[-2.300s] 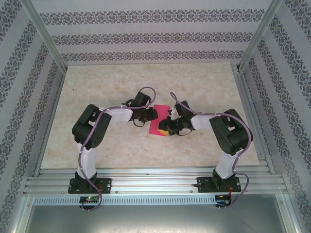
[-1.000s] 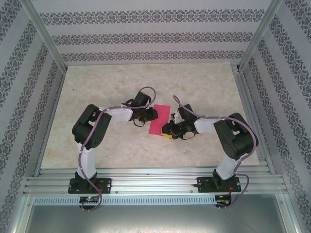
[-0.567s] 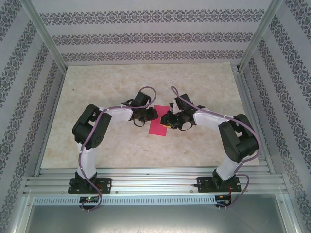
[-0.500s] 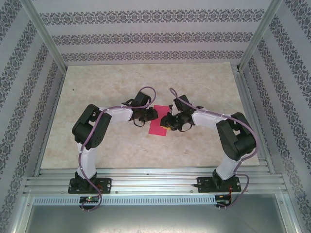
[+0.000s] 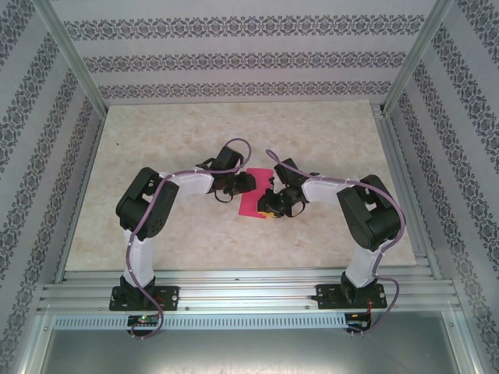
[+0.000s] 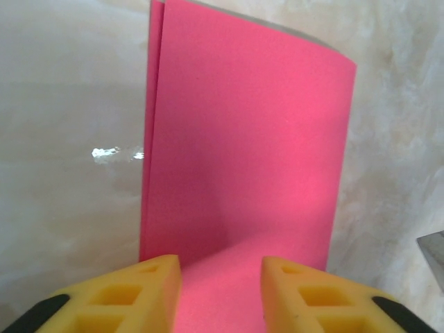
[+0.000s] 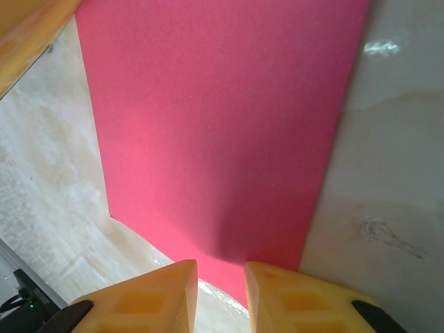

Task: Fold a paper plane with a square sheet of paper (pick it up from the middle)
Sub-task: Fold the square sheet of paper in half at the center of the table.

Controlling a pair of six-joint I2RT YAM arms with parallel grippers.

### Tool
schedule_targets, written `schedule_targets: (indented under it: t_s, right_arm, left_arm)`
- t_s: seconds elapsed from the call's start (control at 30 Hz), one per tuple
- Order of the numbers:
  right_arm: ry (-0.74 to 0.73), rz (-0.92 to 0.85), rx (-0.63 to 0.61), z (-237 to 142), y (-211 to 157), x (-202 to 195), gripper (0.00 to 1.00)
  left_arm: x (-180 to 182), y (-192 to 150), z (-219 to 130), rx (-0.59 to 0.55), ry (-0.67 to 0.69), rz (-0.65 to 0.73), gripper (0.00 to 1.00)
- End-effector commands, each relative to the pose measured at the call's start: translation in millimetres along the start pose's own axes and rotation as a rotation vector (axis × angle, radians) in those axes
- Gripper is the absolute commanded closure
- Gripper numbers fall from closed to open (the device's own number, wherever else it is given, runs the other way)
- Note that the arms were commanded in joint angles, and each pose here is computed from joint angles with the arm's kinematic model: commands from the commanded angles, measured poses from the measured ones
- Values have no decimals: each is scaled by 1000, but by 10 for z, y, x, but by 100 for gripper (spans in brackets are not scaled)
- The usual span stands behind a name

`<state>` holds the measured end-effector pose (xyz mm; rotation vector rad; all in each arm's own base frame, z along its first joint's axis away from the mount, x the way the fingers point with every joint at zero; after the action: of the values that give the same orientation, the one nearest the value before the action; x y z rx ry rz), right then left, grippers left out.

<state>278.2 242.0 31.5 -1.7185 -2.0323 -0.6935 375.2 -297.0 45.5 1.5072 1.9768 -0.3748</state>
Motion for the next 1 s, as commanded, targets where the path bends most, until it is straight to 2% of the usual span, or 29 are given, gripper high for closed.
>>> schedule_targets:
  t_s: [0.0,0.2,0.4,0.53,0.83,0.97]
  right_arm:
    - [-77,20,41,58,-153,-205,74]
    - [-58,27,34,78,-156,-196,74]
    - [-51,25,30,81,-149,-182,74]
    - [-42,21,25,60,-128,-141,74]
    - [90,-44,-42,-158,-4,277,73]
    - [92,-20,-21,-52,-62,180,72]
  left_arm:
    - [-96,24,-199,-6,-2,7,60]
    - [-117,-143,-271,46,-70,-33,71]
    - [-9,-366,-152,125,-116,-118,74]
    - [154,-452,-67,142,-66,-140,74]
    - [361,-525,-24,143,13,-120,75]
    - [336,-526,-25,146,8,-112,75]
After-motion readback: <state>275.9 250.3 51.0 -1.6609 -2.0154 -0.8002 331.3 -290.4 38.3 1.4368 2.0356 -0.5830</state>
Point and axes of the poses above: each hand's point on the last joint's axis, 136 mm out from that joint toward the fingers, its own z axis out along the fingers, its own x axis along the line the jaws close on, y = z × x, the point moved 2 cm from there along -z, back along the fingers, and after that the axes turned 12 degrees about -z, right-handed, at the moved point
